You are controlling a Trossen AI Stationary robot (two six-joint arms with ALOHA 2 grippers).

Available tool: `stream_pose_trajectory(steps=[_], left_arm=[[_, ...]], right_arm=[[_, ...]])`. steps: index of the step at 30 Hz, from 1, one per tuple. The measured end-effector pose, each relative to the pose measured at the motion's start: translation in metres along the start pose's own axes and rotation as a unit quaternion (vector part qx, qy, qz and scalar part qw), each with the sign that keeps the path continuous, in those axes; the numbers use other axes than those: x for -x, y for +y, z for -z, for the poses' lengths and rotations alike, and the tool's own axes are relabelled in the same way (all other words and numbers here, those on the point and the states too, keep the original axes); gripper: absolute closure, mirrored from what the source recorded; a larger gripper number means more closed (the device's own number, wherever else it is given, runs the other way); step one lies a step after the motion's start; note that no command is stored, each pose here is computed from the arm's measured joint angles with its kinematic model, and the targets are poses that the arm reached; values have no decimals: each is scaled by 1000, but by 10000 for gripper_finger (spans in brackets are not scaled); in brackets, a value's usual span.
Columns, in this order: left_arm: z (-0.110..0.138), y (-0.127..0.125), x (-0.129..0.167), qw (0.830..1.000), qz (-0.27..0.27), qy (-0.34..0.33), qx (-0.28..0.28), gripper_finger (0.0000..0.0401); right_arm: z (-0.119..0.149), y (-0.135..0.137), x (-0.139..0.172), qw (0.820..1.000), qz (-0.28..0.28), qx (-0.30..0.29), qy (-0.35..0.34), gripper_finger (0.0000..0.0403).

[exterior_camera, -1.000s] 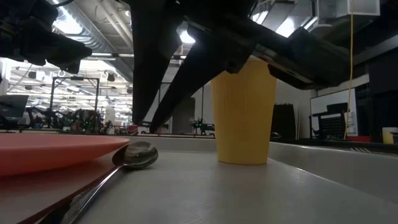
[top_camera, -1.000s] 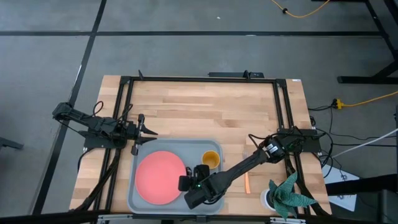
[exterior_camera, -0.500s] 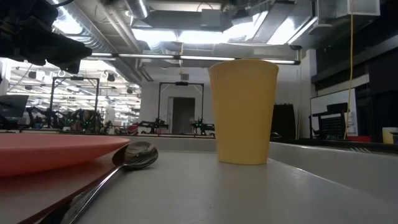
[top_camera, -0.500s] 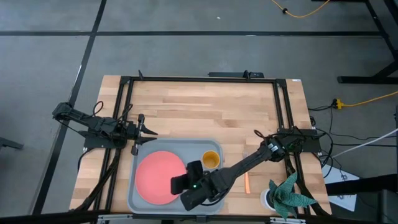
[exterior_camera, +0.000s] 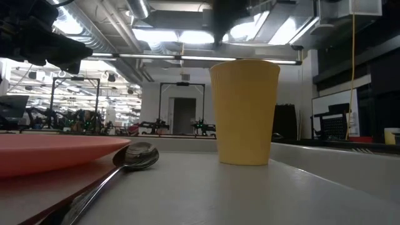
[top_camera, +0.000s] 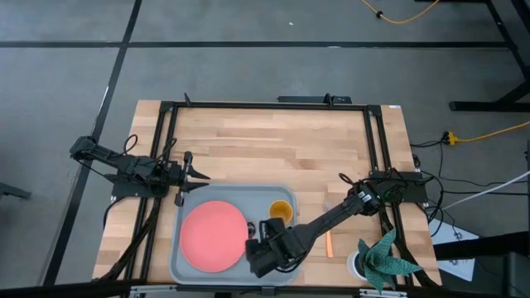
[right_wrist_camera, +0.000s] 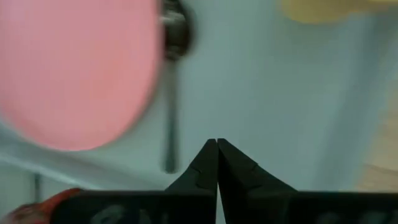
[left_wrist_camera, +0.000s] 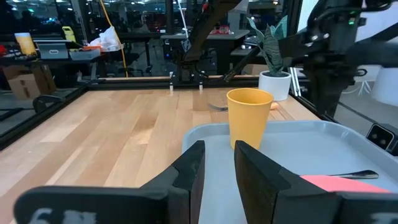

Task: Pick and place plate/cup/fork/spoon on tray
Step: Adjust the yellow cup on the gray tray

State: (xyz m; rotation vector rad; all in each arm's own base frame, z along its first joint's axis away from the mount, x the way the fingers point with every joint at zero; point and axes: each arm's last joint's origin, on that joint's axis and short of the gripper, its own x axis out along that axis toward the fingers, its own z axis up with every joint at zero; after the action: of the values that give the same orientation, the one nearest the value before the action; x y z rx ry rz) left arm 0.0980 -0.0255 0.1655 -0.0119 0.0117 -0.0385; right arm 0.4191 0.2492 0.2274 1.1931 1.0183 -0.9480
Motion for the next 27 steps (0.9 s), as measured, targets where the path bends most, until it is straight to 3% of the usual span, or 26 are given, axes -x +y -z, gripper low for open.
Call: stream_pose_trajectory(steps=[3, 11, 27], left_arm=[[0, 0, 0, 1000, 0, 0, 0, 321], [0, 0, 0, 1000, 0, 0, 0, 321], [0, 0, 0, 1000, 0, 0, 0, 321]], right_arm=[[0, -12, 1, 998, 55, -17, -14, 400], [-8, -26, 2, 990, 128, -17, -50, 401], [-49, -15, -21, 986, 156, 15, -54, 402]])
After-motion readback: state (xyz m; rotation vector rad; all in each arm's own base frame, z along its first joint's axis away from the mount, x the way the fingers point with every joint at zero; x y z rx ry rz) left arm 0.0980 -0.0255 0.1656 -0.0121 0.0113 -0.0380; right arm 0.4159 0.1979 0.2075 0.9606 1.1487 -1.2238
